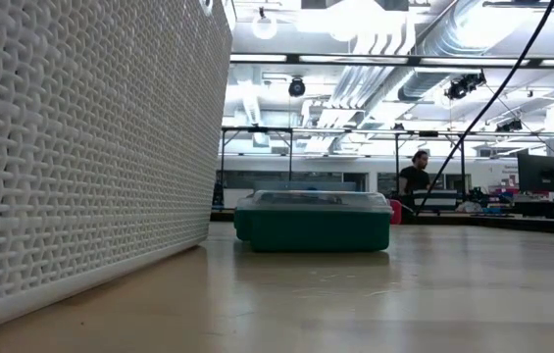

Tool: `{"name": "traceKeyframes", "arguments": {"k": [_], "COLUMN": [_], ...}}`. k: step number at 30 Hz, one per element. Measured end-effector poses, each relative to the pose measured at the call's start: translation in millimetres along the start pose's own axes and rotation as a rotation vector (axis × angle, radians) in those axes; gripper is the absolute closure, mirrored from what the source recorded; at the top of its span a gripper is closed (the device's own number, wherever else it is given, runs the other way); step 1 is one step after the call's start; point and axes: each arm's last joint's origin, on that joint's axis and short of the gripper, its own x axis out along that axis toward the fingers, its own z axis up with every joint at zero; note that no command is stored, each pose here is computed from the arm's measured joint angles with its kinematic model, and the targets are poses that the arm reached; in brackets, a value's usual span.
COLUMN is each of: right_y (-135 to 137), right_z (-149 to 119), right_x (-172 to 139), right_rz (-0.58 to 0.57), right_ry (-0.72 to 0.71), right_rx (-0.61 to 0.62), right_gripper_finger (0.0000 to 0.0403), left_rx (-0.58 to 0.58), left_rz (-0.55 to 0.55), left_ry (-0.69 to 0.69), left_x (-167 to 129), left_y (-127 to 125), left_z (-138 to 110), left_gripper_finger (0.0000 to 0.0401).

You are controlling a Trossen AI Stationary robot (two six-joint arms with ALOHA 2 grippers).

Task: Pick & place medical supplies in basket/bin
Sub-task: Put the purple patient gown into the white laundry organizer

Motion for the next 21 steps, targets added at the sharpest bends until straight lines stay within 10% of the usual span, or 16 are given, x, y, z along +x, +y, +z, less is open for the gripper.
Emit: {"name": "traceKeyframes", "arguments": {"k": [21], "right_y": [12.7], "right_z": [-17.1], "right_x": [-1.6], "right_rz": [-0.018], "right_ry": [0.168], "right_rx": [0.033], "right_gripper_finger": [0.0299], "left_rx": [0.000], "left_rz": [0.000], "left_ry": [0.000], "left_x": [0.0], "left_y": [-0.1], "left_z": [0.0], "left_gripper_finger": [0.0207]}}
